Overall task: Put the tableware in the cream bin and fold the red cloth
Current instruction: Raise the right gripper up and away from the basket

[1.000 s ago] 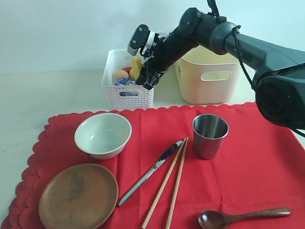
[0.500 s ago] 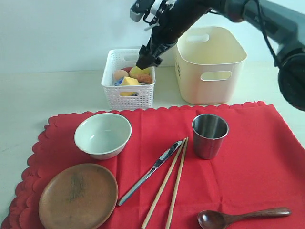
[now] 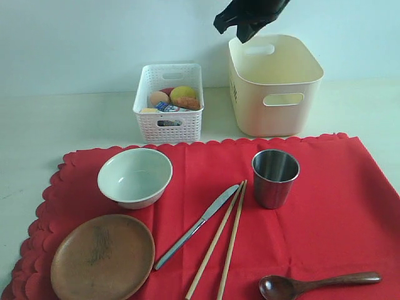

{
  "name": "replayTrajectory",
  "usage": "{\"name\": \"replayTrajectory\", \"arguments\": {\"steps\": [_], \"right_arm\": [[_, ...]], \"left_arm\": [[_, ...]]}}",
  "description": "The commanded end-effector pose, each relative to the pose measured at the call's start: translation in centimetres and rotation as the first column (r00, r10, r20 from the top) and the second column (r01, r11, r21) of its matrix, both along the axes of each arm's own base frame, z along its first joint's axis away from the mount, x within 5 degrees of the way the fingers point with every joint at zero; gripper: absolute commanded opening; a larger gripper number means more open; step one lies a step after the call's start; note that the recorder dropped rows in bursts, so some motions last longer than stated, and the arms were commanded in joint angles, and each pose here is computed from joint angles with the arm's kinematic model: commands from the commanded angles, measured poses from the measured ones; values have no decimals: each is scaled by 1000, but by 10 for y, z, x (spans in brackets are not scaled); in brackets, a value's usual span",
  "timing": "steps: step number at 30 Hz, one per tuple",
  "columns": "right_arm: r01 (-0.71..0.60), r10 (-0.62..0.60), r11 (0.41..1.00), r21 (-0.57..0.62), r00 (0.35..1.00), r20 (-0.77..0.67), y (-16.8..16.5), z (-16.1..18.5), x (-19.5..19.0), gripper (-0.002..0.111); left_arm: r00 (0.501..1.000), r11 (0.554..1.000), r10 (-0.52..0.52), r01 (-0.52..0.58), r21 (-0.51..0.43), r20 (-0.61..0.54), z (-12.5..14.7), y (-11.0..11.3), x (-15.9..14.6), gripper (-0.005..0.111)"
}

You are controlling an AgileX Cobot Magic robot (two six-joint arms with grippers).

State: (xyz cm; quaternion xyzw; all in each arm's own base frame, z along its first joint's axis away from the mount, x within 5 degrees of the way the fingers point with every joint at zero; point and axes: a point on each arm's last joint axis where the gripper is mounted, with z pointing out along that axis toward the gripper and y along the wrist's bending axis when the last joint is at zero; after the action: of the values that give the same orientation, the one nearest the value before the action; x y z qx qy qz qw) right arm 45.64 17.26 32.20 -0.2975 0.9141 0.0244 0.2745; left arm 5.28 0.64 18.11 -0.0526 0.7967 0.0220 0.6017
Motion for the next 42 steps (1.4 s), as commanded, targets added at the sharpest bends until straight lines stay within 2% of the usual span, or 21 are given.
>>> {"name": "replayTrajectory", "arguments": {"steps": [1,6,12,17,22,29,35,38,42], "right_arm": [[44,-44,999,-10,998,-43,-13,10,-21,0],[48,-50,998,-30,995,-91,-29,16,-64,0],[50,-50,999,5,999,18,-53,39,-128,0],[44,-53,997,59,987,149,-78,61,-197,0],[26,-72,990,139,939,335,-105,84,-271,0],[11,-133,970,244,861,491,-134,89,-350,0],[-7,-173,953,302,808,563,-148,73,-389,0],[-9,-196,943,332,793,577,-151,63,-396,0],[12,-219,934,357,808,547,-149,47,-392,0]], "left_arm": [[1000,1000,-6,6,0,13,0,0,0,78],[1000,1000,-6,6,0,13,0,0,0,78],[1000,1000,-6,6,0,13,0,0,0,78],[1000,1000,-6,6,0,13,0,0,0,78],[1000,1000,-6,6,0,13,0,0,0,78],[1000,1000,-6,6,0,13,0,0,0,78],[1000,1000,-6,6,0,13,0,0,0,78],[1000,1000,-6,6,0,13,0,0,0,78],[1000,1000,-6,6,0,13,0,0,0,78]]}}
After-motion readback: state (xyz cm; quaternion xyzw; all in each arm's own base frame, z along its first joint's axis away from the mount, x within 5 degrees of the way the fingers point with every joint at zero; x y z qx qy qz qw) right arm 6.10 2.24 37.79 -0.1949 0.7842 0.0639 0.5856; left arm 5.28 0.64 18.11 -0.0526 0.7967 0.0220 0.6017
